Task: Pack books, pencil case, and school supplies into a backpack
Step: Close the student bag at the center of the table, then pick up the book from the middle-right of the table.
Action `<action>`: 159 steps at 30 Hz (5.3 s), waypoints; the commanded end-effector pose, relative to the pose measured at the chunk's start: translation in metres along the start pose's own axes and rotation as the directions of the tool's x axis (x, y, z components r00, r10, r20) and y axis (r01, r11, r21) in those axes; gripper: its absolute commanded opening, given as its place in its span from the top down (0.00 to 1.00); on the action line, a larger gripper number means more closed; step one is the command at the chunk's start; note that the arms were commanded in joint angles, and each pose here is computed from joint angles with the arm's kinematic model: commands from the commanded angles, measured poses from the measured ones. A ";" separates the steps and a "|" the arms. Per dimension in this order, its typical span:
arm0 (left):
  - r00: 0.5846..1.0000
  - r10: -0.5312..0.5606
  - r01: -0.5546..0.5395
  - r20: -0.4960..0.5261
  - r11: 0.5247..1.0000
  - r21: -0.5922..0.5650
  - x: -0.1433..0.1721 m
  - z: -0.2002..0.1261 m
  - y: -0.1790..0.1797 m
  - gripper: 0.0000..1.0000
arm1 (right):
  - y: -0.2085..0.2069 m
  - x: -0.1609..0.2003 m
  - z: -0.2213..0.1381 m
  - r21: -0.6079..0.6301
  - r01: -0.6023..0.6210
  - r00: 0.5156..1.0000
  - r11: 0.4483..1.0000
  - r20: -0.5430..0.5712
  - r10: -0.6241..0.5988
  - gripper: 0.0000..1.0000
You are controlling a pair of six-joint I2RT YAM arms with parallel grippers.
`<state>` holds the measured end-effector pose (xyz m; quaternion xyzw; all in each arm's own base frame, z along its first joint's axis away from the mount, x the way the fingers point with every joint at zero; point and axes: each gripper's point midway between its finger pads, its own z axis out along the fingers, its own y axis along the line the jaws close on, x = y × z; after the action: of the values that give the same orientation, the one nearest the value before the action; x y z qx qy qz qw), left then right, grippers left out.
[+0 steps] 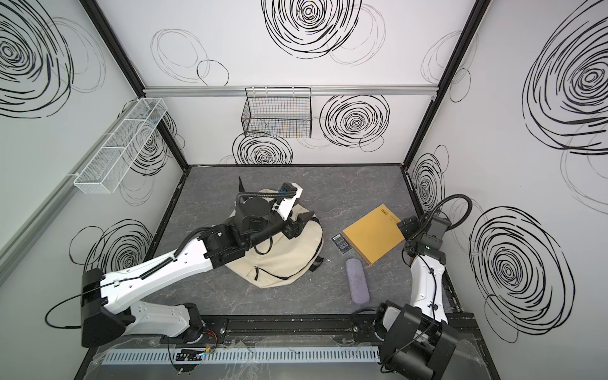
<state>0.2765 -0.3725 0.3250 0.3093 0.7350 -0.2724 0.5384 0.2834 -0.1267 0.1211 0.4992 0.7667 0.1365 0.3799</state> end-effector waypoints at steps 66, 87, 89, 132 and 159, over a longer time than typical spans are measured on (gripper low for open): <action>0.778 -0.361 0.411 -0.515 0.912 -0.019 0.260 0.271 -0.003 0.33 | 0.014 0.095 0.059 -0.250 -0.086 0.929 0.964 -0.370 -0.013 0.43; 0.827 -0.400 0.449 -0.396 0.893 0.036 0.167 0.245 0.014 0.32 | 0.024 0.091 0.054 -0.291 -0.066 0.900 0.954 -0.431 -0.070 0.95; 0.834 -0.423 0.466 -0.354 0.884 0.042 0.143 0.231 0.022 0.31 | 0.036 0.085 0.048 -0.321 -0.086 0.903 0.943 -0.426 -0.063 0.96; 0.317 -0.892 0.948 -0.323 0.295 0.116 0.161 0.203 -0.023 0.26 | 0.126 0.091 -0.031 -0.526 -0.423 0.842 0.738 -0.529 0.106 1.00; 0.326 -0.906 0.939 -0.270 0.278 0.202 0.141 0.201 -0.011 0.94 | 0.092 0.104 -0.028 -0.475 -0.328 0.873 0.816 -0.483 0.070 0.48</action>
<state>0.3577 -0.5106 0.0951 -0.0965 0.7754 -0.6061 0.1489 0.3012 0.0192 0.1409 0.4204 0.6912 0.5145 0.2841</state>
